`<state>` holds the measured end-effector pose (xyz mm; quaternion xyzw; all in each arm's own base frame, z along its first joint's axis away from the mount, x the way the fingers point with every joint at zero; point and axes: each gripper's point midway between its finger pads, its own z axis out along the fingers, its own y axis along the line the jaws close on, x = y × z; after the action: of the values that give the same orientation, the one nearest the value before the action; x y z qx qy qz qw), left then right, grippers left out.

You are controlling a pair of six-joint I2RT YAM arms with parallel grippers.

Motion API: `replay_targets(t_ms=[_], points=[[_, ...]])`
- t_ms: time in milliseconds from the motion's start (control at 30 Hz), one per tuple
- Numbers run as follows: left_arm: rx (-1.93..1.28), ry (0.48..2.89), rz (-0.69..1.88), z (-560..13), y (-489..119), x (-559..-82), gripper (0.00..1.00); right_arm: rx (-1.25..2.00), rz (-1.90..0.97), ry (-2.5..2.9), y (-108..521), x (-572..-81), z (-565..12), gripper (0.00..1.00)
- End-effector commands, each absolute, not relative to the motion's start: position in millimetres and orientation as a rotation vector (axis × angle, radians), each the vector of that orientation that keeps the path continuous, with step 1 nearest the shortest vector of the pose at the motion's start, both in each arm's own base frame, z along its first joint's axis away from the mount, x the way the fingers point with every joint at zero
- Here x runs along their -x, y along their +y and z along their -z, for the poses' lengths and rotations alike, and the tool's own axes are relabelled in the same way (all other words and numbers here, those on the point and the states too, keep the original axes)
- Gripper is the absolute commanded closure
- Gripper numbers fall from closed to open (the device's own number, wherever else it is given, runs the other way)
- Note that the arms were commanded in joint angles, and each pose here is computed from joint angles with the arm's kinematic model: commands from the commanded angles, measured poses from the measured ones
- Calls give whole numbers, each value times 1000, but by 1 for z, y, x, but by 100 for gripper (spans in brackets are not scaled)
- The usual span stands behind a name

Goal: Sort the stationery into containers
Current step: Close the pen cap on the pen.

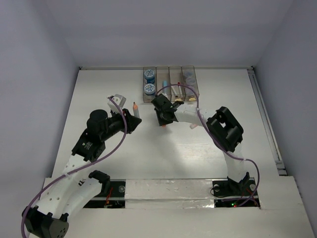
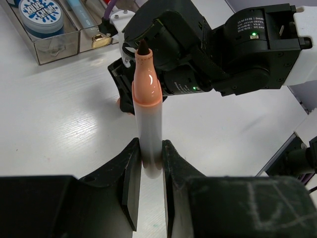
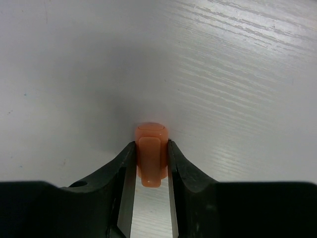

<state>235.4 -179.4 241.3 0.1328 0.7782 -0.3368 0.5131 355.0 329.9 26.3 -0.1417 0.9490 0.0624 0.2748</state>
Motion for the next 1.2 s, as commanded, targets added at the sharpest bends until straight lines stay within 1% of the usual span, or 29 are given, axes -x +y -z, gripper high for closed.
replay_targets(t_ms=[0,33,100,200,233,267,300,400,500,700,800,1167], points=[[-344,1815,813,-258,-182,-237,100,355,-183,2516,328,-353,-36,100],[-344,1820,815,-257,-183,-238,100,345,-201,2494,326,-352,-43,100],[-348,1830,822,-255,-185,-239,100,308,-307,2374,338,-362,-80,100],[-348,1847,822,-250,-186,-240,100,218,-504,2130,348,-371,-169,100],[-349,1850,812,-249,-185,-241,100,178,-555,2047,342,-367,-203,100],[-336,1851,798,-250,-182,-244,100,157,-608,1986,342,-364,-223,100],[-331,1854,790,-249,-181,-245,100,122,-713,1849,348,-367,-261,100],[-321,1863,772,-246,-179,-247,100,88,-924,1623,350,-345,-333,100],[-320,1891,769,-239,-180,-250,100,96,-1059,1482,356,-329,-375,100],[-315,1897,754,-237,-179,-253,100,196,-1248,1415,396,-312,-403,100],[-315,1897,754,-237,-179,-253,100,252,-1294,1414,412,-302,-405,100],[-306,1894,750,-238,-177,-255,100,330,-1317,1475,442,-296,-381,100]])
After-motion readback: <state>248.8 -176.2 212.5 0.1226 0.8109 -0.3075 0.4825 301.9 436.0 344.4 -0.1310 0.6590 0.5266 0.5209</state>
